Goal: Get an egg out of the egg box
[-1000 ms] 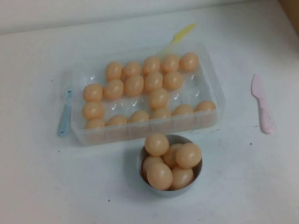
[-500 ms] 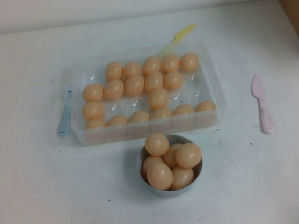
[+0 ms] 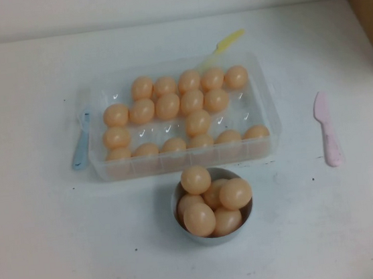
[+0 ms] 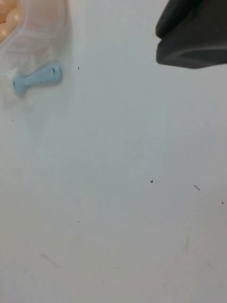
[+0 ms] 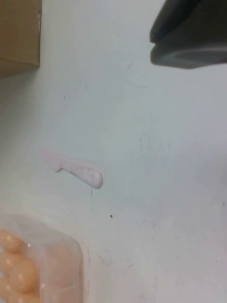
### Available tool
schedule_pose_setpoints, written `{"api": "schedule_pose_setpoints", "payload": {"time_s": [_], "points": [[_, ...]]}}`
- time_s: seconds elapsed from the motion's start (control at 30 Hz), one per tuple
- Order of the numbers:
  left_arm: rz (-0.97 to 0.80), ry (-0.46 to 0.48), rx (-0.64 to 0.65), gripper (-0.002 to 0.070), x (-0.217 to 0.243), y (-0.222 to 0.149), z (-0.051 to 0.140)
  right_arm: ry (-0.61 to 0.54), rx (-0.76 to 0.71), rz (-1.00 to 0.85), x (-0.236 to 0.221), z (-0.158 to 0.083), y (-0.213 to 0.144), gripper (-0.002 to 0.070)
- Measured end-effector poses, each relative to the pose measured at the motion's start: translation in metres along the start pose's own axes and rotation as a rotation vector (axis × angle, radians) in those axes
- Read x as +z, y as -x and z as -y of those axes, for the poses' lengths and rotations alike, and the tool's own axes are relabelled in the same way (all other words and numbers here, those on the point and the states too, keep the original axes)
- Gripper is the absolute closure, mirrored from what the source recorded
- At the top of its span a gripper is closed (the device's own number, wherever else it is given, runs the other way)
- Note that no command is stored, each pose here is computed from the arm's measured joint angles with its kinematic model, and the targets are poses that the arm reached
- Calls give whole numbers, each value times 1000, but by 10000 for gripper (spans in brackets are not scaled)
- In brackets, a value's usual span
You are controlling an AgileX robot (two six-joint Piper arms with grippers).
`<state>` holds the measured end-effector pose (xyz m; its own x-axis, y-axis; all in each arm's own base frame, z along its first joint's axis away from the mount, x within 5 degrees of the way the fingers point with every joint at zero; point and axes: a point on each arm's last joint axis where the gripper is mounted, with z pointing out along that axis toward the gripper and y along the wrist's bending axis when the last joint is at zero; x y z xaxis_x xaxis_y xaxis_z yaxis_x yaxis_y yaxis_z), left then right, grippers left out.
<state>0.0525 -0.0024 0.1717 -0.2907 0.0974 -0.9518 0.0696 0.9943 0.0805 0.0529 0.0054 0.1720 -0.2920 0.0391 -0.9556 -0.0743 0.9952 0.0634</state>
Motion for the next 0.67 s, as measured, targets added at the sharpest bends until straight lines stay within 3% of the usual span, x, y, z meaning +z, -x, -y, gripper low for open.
{"api": "schedule_pose_setpoints", "payload": {"time_s": [0.43,0.67], "points": [[0,0,0,680,0,0,0,11,23,-5,0,-1,0,694],[0,0,0,680,0,0,0,-61,48,1,0,3,0,694]]}}
